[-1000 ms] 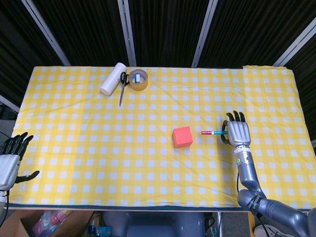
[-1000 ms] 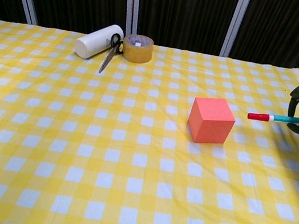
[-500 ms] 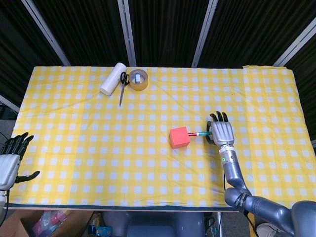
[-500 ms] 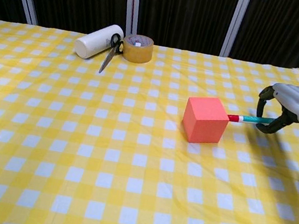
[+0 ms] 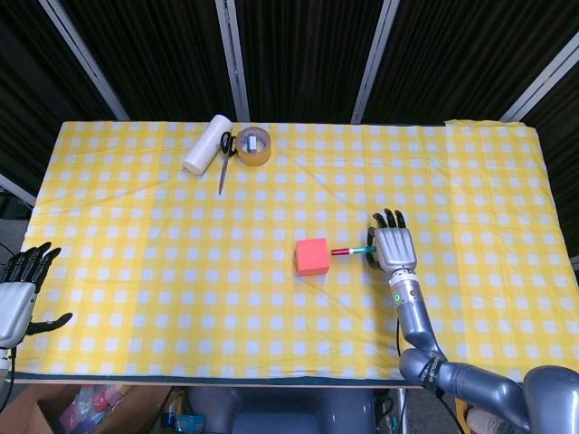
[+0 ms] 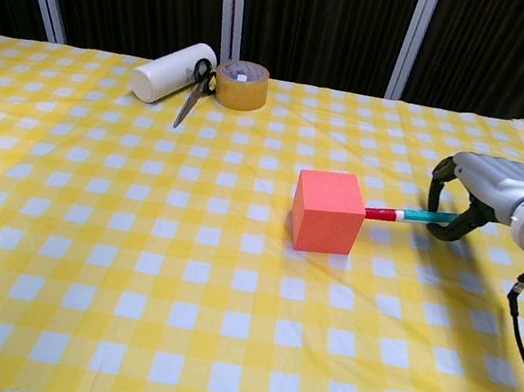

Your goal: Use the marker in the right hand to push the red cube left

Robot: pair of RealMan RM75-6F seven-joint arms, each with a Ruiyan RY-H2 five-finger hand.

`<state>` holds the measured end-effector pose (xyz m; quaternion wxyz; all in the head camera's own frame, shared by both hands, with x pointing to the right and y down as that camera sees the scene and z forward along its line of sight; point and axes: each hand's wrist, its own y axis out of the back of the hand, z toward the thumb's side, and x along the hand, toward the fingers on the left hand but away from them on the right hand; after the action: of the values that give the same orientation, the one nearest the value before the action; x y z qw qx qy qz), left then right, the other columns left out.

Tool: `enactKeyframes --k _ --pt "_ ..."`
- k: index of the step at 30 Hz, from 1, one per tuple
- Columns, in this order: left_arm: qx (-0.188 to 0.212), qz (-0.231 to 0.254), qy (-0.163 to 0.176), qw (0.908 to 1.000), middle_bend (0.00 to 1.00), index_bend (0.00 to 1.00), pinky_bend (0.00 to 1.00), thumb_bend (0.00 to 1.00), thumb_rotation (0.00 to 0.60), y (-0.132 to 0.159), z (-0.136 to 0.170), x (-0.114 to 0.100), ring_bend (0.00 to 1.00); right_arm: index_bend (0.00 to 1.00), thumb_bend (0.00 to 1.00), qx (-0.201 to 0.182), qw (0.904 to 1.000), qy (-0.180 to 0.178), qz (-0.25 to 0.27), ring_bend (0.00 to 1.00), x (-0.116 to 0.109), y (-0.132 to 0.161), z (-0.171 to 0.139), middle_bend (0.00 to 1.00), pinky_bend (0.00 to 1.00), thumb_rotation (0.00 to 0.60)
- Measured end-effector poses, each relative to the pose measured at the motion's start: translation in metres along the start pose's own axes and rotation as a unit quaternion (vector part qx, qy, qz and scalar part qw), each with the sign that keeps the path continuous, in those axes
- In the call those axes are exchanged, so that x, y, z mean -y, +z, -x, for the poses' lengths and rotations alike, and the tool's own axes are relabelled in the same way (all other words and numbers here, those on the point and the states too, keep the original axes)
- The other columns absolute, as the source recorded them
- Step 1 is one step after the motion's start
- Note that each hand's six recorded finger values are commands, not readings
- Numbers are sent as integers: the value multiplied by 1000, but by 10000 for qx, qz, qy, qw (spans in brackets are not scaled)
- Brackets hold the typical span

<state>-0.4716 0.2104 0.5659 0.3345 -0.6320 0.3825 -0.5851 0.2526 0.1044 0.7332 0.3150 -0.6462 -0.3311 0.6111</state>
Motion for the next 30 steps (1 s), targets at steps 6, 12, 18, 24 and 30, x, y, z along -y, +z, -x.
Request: enactKeyframes --k 6,12,18,24,30 --pt "8 -26 16 10000 0 0 0 0 600 1 0 0 0 633 519 95 9999 -2 83 18 -2 -10 -10 181 0 600" --pt "24 -39 30 10000 0 0 0 0 600 2 0 0 0 633 520 108 9998 11 135 19 0 -9 -17 181 0 600" --pt "39 -23 26 10000 0 0 0 0 600 3 0 0 0 633 525 77 9998 -25 192 21 -1 4 -18 181 0 600" --pt "39 21 2 10000 0 0 0 0 600 2 0 0 0 633 541 69 9993 24 373 21 -1 21 -14 181 0 600" --pt "55 73 -29 10000 0 0 0 0 600 2 -1 0 0 633 543 -67 9990 192 391 22 12 50 -13 181 0 600"
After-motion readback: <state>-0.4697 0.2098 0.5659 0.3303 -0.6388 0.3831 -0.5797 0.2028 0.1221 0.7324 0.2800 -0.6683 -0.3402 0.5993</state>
